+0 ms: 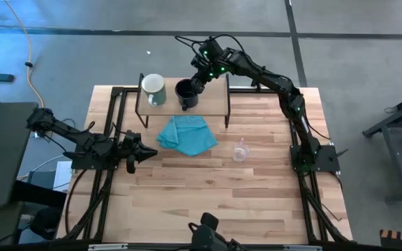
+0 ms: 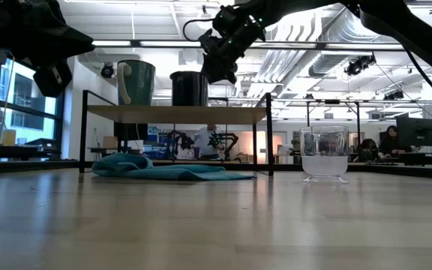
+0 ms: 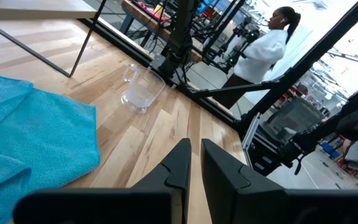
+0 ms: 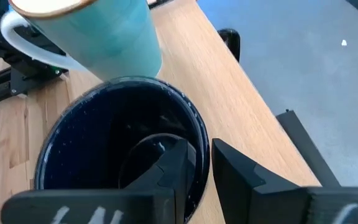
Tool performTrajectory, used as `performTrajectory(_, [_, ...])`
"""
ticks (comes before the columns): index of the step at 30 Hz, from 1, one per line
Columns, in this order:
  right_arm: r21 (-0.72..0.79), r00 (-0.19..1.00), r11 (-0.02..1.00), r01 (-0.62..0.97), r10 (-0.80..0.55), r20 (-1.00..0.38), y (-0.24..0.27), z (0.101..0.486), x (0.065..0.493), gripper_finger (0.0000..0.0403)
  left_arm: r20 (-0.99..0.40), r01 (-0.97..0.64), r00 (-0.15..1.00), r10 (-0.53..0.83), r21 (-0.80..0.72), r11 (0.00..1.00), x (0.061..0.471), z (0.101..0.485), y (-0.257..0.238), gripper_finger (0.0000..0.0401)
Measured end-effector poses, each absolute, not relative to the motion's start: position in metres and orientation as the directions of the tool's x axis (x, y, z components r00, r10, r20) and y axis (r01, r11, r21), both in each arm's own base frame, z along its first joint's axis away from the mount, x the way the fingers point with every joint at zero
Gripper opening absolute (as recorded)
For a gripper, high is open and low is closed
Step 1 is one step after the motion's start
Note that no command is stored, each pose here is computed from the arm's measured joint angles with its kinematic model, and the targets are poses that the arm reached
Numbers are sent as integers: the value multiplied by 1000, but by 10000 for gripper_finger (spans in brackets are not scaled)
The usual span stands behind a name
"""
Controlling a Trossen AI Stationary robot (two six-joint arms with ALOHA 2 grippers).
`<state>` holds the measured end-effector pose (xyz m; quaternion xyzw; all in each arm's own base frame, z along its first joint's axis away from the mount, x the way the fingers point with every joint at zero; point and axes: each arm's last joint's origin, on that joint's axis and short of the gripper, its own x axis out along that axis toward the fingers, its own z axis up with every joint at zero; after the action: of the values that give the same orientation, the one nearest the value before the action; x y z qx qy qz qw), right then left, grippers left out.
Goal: Stack small to large cups/mugs on shelf
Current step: Put the blue mug on the shelf
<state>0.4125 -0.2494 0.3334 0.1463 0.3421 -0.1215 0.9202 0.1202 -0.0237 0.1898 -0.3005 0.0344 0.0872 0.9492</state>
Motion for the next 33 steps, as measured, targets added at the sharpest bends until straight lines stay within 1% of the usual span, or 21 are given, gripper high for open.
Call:
performTrajectory(6, [204, 729, 924, 324, -106, -676, -248, 332, 412, 67, -118, -186, 982, 145, -564, 804, 120, 190, -24, 26])
performTrajectory(8, [202, 725, 926, 318, -100, -681, -248, 331, 411, 81, -118, -186, 982, 145, -564, 804, 120, 190, -24, 26])
performTrajectory(13, [211, 721, 917, 339, -109, -685, -248, 331, 411, 129, -119, -173, 985, 128, -568, 805, 120, 190, -24, 26])
performTrajectory(18, [232, 714, 905, 357, -105, -692, -248, 331, 410, 155, -119, -171, 985, 125, -569, 805, 120, 190, -24, 26])
performTrajectory(22, [254, 698, 891, 376, -92, -710, -246, 329, 409, 162, -119, -171, 985, 125, -569, 805, 120, 190, -24, 26])
performTrajectory(33, [288, 680, 870, 399, -70, -730, -238, 327, 411, 163, -119, -171, 985, 125, -568, 805, 120, 190, -24, 26])
